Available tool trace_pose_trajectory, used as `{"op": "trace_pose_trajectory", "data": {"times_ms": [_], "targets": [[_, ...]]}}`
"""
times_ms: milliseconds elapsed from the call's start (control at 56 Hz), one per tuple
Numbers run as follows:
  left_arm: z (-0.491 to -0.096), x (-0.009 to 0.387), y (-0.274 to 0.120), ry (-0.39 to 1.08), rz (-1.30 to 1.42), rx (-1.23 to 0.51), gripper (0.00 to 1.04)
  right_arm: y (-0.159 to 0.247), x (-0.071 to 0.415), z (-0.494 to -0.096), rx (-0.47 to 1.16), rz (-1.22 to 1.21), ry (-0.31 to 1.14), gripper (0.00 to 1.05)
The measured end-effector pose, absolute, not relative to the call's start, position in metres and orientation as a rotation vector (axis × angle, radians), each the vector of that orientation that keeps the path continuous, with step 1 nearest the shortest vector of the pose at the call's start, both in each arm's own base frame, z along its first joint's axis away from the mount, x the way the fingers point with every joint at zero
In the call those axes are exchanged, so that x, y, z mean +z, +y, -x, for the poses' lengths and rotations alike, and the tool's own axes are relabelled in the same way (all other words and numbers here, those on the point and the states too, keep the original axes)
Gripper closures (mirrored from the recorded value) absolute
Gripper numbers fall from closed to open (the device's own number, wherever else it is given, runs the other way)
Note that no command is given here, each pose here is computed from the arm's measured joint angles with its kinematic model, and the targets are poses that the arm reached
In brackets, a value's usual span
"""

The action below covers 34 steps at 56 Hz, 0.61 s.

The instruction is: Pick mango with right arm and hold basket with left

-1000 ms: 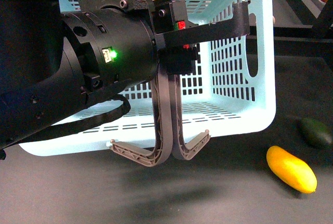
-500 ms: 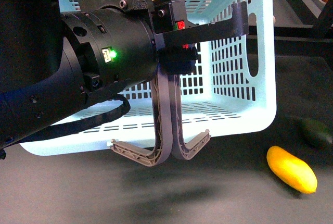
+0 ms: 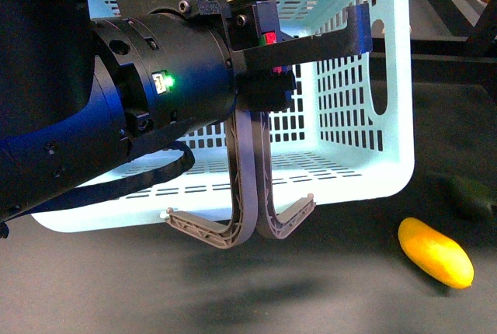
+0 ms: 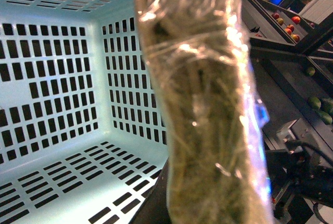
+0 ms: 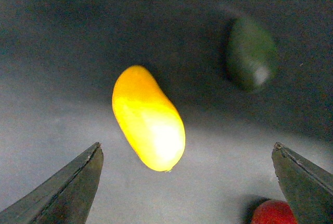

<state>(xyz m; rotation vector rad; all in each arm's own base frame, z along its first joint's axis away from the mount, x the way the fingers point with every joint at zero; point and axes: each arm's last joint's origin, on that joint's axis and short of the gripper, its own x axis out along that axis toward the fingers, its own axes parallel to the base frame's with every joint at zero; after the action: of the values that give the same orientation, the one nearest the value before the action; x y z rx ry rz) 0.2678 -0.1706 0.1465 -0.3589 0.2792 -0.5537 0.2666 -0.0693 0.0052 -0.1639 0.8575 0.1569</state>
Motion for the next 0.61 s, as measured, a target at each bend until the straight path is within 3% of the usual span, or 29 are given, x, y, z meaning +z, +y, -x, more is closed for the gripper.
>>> {"op": "trace_pose_trajectory", "data": {"times_ms": [607], "targets": [[-0.268, 0.146, -0.171, 0.28, 0.359, -0.554, 1.0, -0.066, -0.077, -0.31, 0.222, 0.159, 0.972, 0.08]]}}
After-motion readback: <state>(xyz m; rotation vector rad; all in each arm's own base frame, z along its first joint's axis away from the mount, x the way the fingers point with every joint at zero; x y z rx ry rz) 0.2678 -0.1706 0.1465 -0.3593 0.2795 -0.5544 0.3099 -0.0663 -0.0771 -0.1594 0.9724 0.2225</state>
